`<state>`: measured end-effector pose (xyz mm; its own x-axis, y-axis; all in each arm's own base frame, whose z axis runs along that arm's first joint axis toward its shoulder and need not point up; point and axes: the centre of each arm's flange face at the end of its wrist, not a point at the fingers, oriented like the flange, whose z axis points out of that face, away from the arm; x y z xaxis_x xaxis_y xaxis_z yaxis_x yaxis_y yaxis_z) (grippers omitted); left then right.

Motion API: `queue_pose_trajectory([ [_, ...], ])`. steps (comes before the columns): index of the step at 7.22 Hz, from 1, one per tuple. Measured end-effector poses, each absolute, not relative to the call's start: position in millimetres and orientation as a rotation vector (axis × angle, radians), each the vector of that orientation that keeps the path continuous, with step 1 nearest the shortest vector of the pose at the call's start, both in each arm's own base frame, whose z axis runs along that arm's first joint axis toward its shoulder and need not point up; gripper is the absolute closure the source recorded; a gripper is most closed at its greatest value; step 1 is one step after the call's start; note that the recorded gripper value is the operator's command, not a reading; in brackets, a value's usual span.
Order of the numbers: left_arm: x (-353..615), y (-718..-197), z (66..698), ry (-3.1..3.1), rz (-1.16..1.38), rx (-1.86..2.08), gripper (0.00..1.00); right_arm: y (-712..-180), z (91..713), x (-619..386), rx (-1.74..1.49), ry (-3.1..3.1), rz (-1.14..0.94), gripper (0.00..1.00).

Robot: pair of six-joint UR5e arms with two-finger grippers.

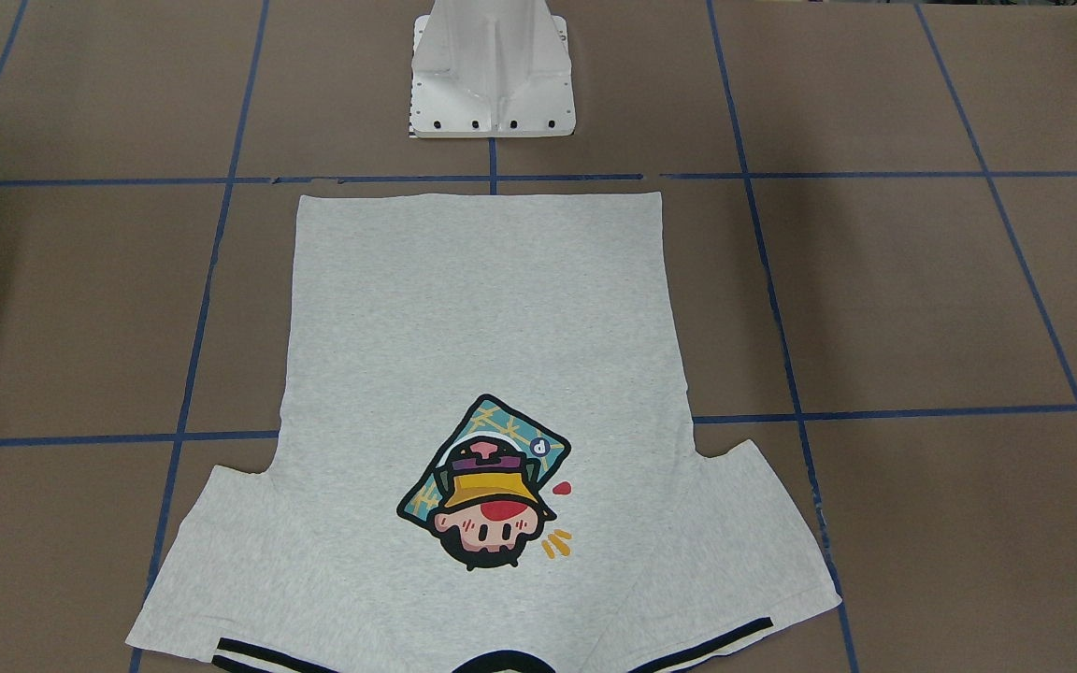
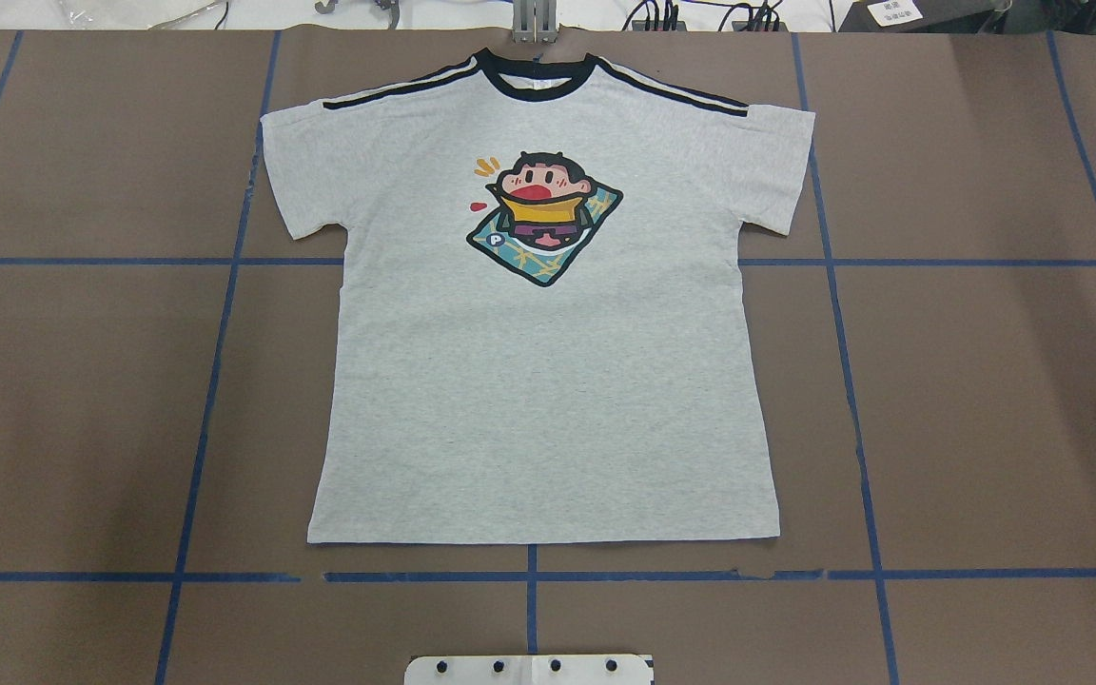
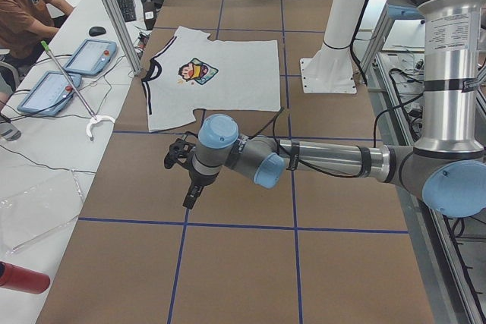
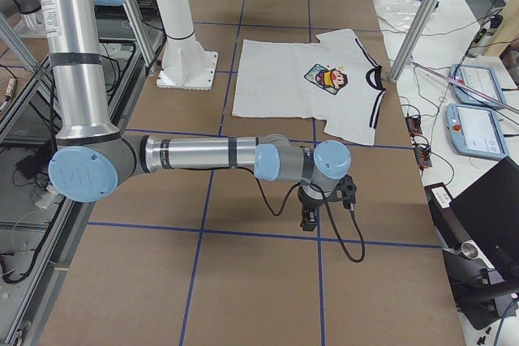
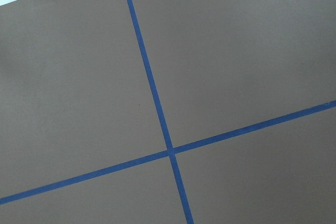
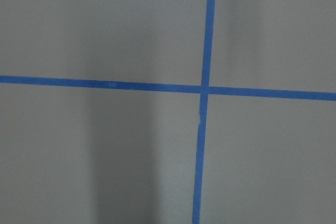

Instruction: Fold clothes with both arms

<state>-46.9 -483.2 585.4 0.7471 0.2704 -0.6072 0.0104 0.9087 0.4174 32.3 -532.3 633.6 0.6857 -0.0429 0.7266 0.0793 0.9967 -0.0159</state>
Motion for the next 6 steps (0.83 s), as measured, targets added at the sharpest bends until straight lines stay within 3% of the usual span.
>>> queue_pose_trajectory([
  [6, -46.5, -474.4, 575.6, 0.723, 0.155, 0.432, 0.00, -539.0, 611.4, 27.5, -0.007, -0.829, -0.094, 0.00],
])
